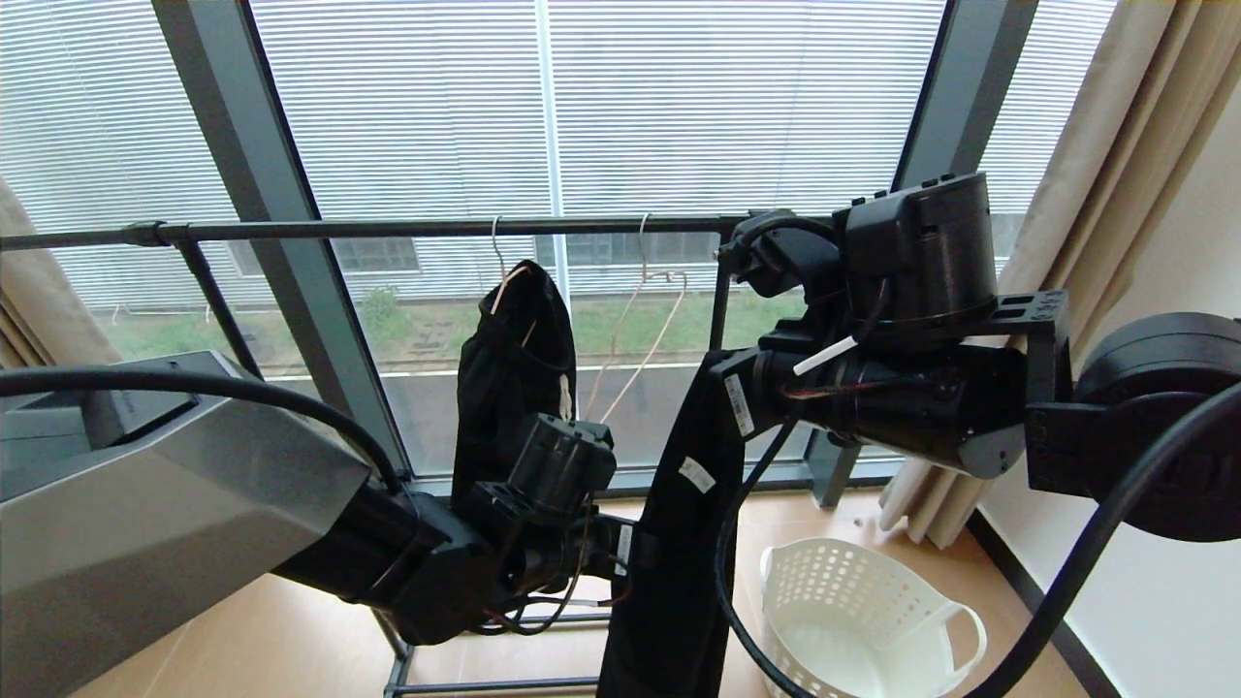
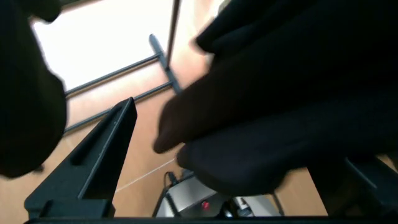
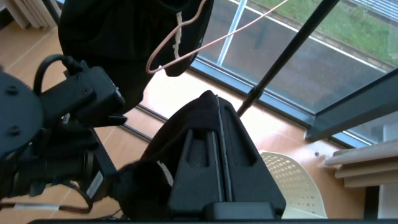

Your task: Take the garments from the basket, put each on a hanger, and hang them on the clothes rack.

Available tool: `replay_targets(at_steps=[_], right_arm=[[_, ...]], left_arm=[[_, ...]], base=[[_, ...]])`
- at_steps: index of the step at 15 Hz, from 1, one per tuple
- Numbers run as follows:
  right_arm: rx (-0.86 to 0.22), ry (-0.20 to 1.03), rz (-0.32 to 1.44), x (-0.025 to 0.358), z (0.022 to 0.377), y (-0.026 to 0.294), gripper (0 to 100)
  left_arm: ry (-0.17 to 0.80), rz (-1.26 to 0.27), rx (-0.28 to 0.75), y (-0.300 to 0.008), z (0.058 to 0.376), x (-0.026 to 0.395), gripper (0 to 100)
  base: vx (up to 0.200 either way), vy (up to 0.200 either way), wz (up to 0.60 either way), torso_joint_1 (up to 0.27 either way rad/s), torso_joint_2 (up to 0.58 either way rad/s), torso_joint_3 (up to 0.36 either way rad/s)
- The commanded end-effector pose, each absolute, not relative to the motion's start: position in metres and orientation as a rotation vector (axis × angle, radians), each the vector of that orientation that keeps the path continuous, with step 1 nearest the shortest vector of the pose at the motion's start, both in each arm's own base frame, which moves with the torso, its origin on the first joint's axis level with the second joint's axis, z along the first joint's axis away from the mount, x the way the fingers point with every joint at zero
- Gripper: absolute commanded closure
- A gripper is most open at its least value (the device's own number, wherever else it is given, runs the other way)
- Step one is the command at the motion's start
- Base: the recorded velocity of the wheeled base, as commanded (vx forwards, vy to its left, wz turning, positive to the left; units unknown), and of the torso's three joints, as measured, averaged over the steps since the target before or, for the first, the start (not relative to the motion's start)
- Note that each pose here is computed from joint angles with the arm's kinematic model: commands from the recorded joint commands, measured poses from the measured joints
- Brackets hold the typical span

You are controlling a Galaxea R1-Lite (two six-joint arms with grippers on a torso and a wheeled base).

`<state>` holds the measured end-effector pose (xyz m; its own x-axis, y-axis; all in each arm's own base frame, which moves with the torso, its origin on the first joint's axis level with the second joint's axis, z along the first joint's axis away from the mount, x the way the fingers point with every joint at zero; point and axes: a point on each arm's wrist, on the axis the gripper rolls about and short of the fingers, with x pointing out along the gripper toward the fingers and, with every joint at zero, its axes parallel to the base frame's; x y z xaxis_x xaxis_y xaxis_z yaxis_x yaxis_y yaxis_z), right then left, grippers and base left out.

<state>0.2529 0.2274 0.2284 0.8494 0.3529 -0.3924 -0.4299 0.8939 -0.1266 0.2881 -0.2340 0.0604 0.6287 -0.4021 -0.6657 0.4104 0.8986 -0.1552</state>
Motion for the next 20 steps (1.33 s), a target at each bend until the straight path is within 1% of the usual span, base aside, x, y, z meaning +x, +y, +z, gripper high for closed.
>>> replay_targets(at_steps=[1, 5, 8, 11, 12, 15, 17, 20], right_arm=[[-0.206, 0.360, 0.408, 0.253, 0.233, 0.223, 100], [-0.197, 0.355, 0.383, 0.260, 0.235, 0.219, 100], [-0.189, 0.348, 0.356, 0.267, 0.238, 0.212, 100], [-0.181, 0.346, 0.329, 0.273, 0.239, 0.205, 100], [-0.181, 0.347, 0.319, 0.276, 0.239, 0.202, 100], [-0.195, 0.358, 0.270, 0.287, 0.236, 0.190, 100], [-0.284, 0.373, 0.203, 0.292, 0.228, 0.181, 100], [-0.396, 0.415, 0.209, 0.284, 0.213, 0.173, 100]], left_arm=[[0.779, -0.448, 0.015, -0.228, 0.056, 0.288, 0], [0.754, -0.448, -0.005, -0.217, 0.074, 0.275, 0], [0.777, -0.437, -0.002, -0.206, 0.074, 0.262, 0], [0.760, -0.421, -0.012, -0.200, 0.083, 0.255, 0], [0.752, -0.423, -0.014, -0.198, 0.086, 0.252, 100], [0.718, -0.427, -0.024, -0.189, 0.101, 0.240, 100], [0.675, -0.430, -0.040, -0.179, 0.117, 0.228, 100], [0.604, -0.413, -0.060, -0.167, 0.138, 0.225, 100]], base=[[0.000, 0.000, 0.00, 0.000, 0.00, 0.000], [0.000, 0.000, 0.00, 0.000, 0.00, 0.000], [0.000, 0.000, 0.00, 0.000, 0.00, 0.000], [0.000, 0.000, 0.00, 0.000, 0.00, 0.000], [0.000, 0.000, 0.00, 0.000, 0.00, 0.000], [0.000, 0.000, 0.00, 0.000, 0.00, 0.000], [0.000, 0.000, 0.00, 0.000, 0.00, 0.000], [0.000, 0.000, 0.00, 0.000, 0.00, 0.000]])
